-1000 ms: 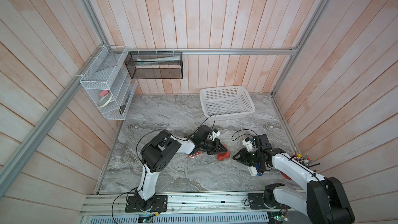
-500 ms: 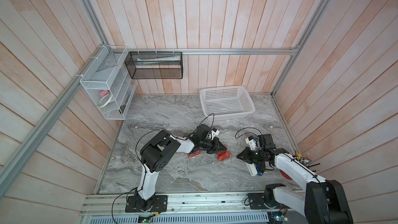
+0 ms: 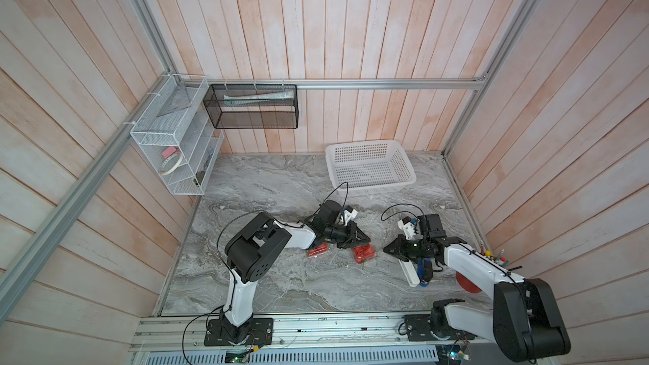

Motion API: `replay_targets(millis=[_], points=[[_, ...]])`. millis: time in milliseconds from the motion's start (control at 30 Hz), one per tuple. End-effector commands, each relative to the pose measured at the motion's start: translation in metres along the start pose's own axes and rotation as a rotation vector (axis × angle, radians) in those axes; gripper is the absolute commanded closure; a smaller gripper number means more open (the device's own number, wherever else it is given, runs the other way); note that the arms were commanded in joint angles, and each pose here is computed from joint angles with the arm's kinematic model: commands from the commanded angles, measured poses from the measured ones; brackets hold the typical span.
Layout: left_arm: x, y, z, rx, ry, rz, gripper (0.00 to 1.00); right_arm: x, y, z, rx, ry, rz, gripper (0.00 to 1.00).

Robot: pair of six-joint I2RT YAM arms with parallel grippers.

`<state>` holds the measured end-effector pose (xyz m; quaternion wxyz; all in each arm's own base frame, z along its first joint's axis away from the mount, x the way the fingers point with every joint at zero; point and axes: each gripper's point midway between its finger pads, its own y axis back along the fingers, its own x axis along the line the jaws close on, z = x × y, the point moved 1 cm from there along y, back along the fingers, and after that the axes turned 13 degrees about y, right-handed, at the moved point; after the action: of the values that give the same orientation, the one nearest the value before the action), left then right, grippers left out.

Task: Pack strawberries into containers
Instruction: Close the packing box at the center of the board.

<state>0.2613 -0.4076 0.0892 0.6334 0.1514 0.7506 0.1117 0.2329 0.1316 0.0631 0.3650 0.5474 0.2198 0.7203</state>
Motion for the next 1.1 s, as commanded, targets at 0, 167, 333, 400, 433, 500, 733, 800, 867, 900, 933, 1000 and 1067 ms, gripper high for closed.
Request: replay_targets(millis=[0, 167, 333, 400, 433, 500, 733, 800, 867, 900, 933, 1000, 1067], points=[[-0.018, 0.006, 0.004, -0.03, -0.045, -0.016, 0.85, 0.009, -0.003, 0.013, -0.026, 0.017, 0.033, 0.84], [-0.016, 0.006, 0.005, -0.031, -0.038, -0.015, 0.85, 0.022, -0.014, 0.014, -0.017, 0.032, 0.079, 0.83], [-0.012, 0.005, 0.003, -0.023, -0.025, -0.021, 0.85, 0.026, -0.019, 0.014, -0.012, 0.024, 0.11, 0.84], [-0.013, 0.005, 0.003, -0.023, -0.03, -0.022, 0.85, 0.024, -0.018, 0.013, -0.01, 0.029, 0.097, 0.84], [-0.013, 0.005, 0.002, -0.022, -0.03, -0.021, 0.85, 0.024, -0.017, 0.013, -0.012, 0.029, 0.094, 0.84], [-0.012, 0.005, 0.003, -0.023, -0.027, -0.021, 0.85, 0.023, -0.016, 0.013, -0.021, 0.024, 0.094, 0.84], [-0.011, 0.007, -0.001, -0.022, -0.029, -0.022, 0.86, 0.005, -0.006, 0.004, 0.002, 0.005, -0.022, 0.83], [-0.009, 0.01, -0.003, -0.027, -0.026, -0.017, 0.87, 0.005, 0.0, -0.002, 0.005, -0.003, -0.03, 0.77], [-0.007, 0.012, -0.006, -0.033, -0.022, -0.017, 0.88, 0.007, 0.007, -0.006, 0.004, -0.003, -0.037, 0.63], [-0.007, 0.014, -0.007, -0.036, -0.022, -0.018, 0.88, 0.007, 0.009, -0.008, 0.003, -0.007, -0.041, 0.56], [-0.006, 0.015, -0.008, -0.039, -0.02, -0.017, 0.88, 0.008, 0.012, -0.01, -0.003, -0.009, -0.045, 0.52], [-0.005, 0.016, -0.01, -0.039, -0.018, -0.017, 0.88, 0.013, 0.016, -0.013, -0.016, -0.022, -0.02, 0.47], [-0.002, 0.015, -0.013, -0.035, -0.014, -0.017, 0.88, 0.019, 0.014, -0.02, -0.02, -0.038, 0.024, 0.45]])
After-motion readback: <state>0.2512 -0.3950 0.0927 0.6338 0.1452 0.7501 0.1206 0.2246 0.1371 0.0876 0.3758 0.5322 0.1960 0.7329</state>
